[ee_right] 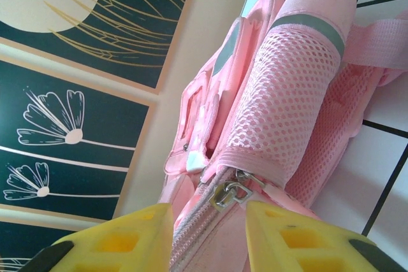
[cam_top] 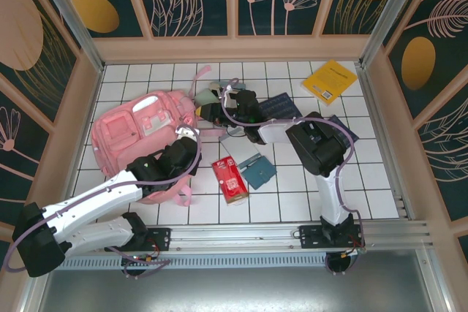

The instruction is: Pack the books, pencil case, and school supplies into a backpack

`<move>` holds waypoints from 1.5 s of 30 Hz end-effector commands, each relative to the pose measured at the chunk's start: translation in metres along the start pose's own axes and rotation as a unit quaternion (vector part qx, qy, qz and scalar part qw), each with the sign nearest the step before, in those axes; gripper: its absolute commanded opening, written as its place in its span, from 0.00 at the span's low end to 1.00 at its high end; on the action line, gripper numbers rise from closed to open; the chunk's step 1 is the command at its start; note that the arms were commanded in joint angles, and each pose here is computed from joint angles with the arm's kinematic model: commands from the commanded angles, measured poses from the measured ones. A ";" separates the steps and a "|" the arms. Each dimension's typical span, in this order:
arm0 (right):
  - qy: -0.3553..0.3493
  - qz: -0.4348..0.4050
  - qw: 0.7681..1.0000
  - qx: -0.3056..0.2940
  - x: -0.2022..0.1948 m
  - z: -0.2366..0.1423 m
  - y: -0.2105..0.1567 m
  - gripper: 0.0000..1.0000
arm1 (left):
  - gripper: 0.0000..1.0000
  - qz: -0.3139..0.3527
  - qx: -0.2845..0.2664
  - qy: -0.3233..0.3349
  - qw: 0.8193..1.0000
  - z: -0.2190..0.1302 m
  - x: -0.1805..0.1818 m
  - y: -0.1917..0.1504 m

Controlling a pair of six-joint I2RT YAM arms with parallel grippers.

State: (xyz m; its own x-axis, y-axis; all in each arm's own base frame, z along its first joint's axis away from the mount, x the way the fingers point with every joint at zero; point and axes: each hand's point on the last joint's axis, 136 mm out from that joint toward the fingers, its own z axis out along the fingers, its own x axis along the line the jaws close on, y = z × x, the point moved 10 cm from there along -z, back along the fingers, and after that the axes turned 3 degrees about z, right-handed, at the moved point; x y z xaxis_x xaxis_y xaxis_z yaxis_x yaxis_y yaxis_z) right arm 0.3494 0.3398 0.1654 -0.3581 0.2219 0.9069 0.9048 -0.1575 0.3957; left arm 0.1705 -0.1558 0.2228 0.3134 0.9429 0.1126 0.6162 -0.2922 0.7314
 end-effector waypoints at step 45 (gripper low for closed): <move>0.060 0.060 0.996 0.025 -0.007 0.031 -0.013 0.71 | 0.00 -0.019 -0.057 -0.007 0.998 -0.017 0.006 0.016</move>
State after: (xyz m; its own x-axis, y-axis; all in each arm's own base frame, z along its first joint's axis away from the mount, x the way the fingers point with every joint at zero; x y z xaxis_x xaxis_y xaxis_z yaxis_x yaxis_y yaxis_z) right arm 0.3439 0.3635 0.1461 -0.2527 0.1207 0.9600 0.9545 -0.1314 0.2678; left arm 0.1677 -0.1522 0.2290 0.3134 0.9440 0.1027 0.6024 -0.2813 0.7470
